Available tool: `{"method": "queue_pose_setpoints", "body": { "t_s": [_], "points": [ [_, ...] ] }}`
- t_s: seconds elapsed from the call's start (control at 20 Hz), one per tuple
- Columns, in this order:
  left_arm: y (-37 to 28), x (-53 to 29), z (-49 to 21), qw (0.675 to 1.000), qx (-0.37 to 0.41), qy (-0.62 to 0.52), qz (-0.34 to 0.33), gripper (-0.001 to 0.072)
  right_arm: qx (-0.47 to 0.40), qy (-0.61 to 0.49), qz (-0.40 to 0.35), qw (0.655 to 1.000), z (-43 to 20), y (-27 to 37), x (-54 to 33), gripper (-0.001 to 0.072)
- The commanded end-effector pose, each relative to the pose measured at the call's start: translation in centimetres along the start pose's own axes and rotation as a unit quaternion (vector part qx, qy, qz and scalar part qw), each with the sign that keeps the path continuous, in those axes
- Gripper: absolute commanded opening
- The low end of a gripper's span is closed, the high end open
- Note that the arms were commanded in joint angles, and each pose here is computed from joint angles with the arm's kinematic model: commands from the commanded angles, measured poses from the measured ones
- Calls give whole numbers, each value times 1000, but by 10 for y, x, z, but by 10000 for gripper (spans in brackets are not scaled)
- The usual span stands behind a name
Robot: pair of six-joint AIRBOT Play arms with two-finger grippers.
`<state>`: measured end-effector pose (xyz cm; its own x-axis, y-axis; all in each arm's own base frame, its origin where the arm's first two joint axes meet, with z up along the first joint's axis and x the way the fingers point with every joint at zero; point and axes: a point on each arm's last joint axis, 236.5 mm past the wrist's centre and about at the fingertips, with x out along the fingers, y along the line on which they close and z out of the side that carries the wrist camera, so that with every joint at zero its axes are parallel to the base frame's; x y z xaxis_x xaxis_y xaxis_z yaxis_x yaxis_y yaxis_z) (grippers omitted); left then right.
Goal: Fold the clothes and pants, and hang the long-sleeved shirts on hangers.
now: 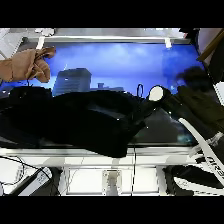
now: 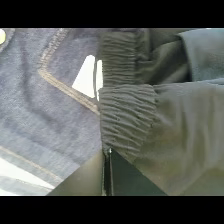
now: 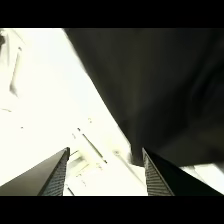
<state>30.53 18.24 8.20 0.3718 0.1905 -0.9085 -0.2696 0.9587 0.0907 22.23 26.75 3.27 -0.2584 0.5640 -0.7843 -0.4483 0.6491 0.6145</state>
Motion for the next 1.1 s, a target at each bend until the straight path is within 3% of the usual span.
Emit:
{"method": "queue_pose_setpoints", "body": {
  "t_s": [0.0, 0.1, 0.2, 0.35, 0.5, 0.8, 1.05],
  "points": [
    [20, -1, -5, 999, 13, 11, 40, 16, -16, -38, -97, 994, 1, -36, -62, 521],
    [24, -2, -7, 999, 9, 12, 44, 16, 8, -95, -210, 973, -4, -84, -131, 520],
    [24, -2, -7, 999, 9, 13, 45, 17, 69, -121, -269, 953, -28, -130, -168, 520],
    [24, -1, -7, 999, 8, 13, 44, 17, 183, -163, -182, 952, -43, -173, -143, 520],
    [23, 1, -7, 999, 7, 15, 40, 17, 225, -152, -124, 954, -48, -204, -89, 521],
    [23, 1, -7, 999, 7, 16, 40, 17, 245, -114, 5, 963, -33, -210, -23, 518],
    [17, 2, -6, 1000, 3, 12, 28, 17, 214, -85, 9, 973, -25, -205, 12, 488]
  ]
}}
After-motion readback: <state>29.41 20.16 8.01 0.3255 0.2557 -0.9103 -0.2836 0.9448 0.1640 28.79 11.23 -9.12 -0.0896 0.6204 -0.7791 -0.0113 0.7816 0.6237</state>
